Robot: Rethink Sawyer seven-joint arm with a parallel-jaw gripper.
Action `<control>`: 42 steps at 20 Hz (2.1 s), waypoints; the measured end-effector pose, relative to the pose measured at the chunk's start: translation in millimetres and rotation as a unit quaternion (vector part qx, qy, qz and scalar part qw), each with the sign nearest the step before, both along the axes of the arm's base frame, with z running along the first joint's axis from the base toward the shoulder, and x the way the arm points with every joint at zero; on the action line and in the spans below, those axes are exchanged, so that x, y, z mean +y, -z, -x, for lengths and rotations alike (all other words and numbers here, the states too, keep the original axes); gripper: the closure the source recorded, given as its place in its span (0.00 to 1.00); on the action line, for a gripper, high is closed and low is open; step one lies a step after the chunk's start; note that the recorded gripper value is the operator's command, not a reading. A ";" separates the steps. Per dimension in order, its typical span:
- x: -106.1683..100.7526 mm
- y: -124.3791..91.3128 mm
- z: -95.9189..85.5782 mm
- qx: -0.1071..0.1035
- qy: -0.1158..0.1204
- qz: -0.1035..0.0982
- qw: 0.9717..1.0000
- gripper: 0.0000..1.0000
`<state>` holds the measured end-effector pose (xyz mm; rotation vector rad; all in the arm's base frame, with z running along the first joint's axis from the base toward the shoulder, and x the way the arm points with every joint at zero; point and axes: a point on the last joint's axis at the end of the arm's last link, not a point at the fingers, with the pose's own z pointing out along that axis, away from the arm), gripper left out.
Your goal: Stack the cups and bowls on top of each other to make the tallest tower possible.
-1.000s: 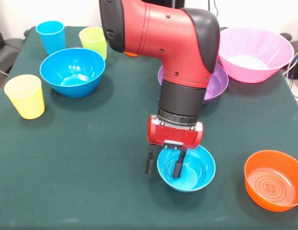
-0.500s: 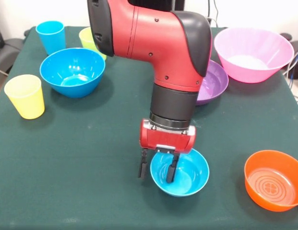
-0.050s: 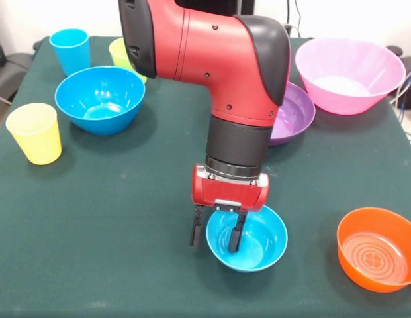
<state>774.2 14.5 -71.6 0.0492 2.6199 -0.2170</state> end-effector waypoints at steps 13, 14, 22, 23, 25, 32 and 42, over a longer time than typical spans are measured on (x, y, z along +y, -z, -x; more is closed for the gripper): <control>-18.1 -2.6 3.3 0.014 0.003 -0.002 1.000 0.00; -20.0 -2.6 4.1 0.015 0.004 -0.002 1.000 0.00; -40.0 -2.6 9.0 0.020 0.008 -0.002 1.000 0.00; -40.6 -2.7 9.0 0.020 0.008 -0.002 1.000 0.00; -43.2 -2.6 9.4 0.020 0.008 -0.002 1.000 0.00; -43.7 -2.4 9.9 0.019 0.004 -0.001 1.000 0.00; -41.2 -5.5 11.4 0.026 -0.002 0.002 1.000 0.00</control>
